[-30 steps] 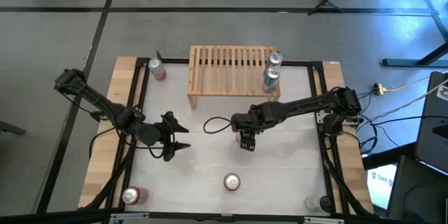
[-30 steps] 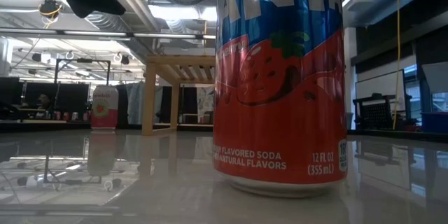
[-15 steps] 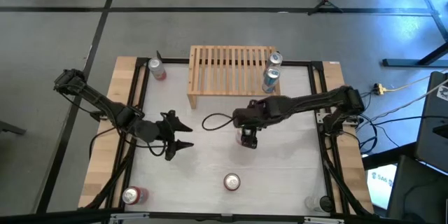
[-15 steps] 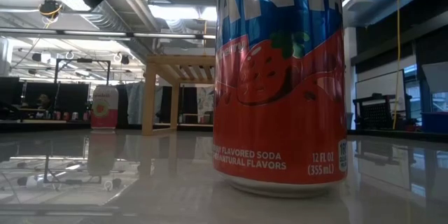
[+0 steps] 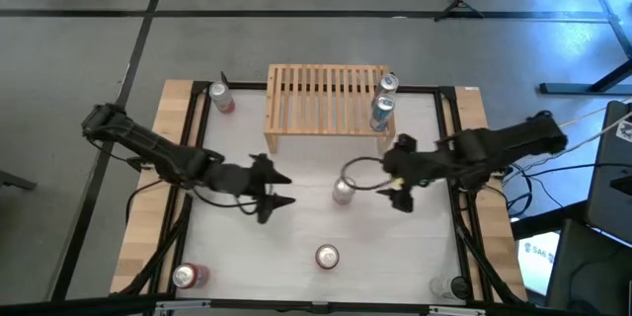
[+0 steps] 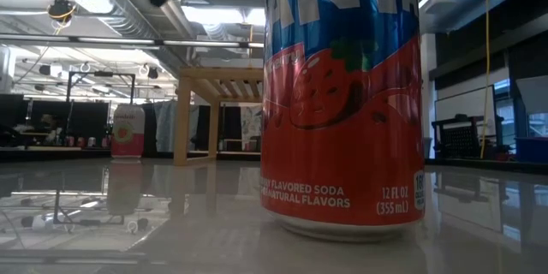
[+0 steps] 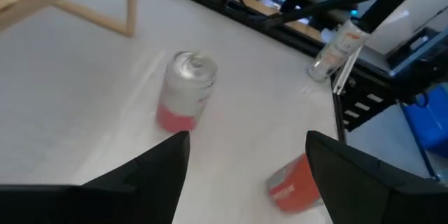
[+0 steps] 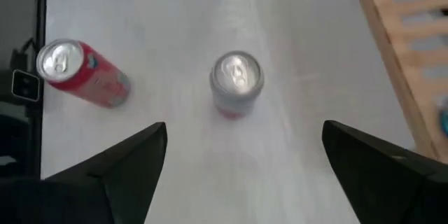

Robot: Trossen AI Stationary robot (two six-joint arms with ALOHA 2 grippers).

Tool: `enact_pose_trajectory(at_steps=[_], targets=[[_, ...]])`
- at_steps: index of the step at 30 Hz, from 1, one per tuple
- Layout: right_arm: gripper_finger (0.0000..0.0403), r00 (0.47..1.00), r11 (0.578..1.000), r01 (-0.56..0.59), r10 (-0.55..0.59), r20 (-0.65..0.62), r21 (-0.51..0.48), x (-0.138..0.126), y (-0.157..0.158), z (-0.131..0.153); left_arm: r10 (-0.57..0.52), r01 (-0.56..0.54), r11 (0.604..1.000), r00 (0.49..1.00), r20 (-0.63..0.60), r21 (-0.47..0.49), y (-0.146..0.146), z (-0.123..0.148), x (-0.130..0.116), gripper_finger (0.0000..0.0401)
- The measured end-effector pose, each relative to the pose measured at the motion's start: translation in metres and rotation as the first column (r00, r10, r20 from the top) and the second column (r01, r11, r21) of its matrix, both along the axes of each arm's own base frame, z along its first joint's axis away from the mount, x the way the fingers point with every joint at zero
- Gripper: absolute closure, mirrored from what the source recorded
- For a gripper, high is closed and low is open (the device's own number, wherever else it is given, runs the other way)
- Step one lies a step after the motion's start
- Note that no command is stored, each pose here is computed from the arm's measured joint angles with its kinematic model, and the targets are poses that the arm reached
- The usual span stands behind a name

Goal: Place canned beverage on shelf
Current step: Put the left pink soda can on the shelf

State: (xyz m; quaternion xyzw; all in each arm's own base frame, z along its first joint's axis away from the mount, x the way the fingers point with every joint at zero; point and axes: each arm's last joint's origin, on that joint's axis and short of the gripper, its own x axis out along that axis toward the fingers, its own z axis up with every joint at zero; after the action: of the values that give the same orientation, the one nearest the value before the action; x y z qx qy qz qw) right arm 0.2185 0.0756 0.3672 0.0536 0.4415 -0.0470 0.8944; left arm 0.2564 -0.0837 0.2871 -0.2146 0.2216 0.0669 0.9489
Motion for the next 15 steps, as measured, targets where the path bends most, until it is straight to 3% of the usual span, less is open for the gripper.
enact_pose_trajectory(at_steps=[5,12,15], targets=[[0.0034,0.998,0.999,0.024,-0.026,0.050,0.046,-0.036,0.005,-0.014,-0.079,0.078,0.996,0.997,-0.026,-0.034,0.001,0.007,0.046,0.0122],[0.0034,0.998,0.991,-0.017,0.009,0.057,0.132,-0.064,0.017,-0.036,-0.084,0.093,0.988,0.994,-0.071,0.126,0.003,-0.004,0.107,0.0122],[0.0033,0.999,0.990,-0.033,0.028,0.035,0.136,-0.070,0.022,-0.045,-0.052,0.066,0.988,0.993,-0.105,0.137,0.012,-0.017,0.129,0.0122]])
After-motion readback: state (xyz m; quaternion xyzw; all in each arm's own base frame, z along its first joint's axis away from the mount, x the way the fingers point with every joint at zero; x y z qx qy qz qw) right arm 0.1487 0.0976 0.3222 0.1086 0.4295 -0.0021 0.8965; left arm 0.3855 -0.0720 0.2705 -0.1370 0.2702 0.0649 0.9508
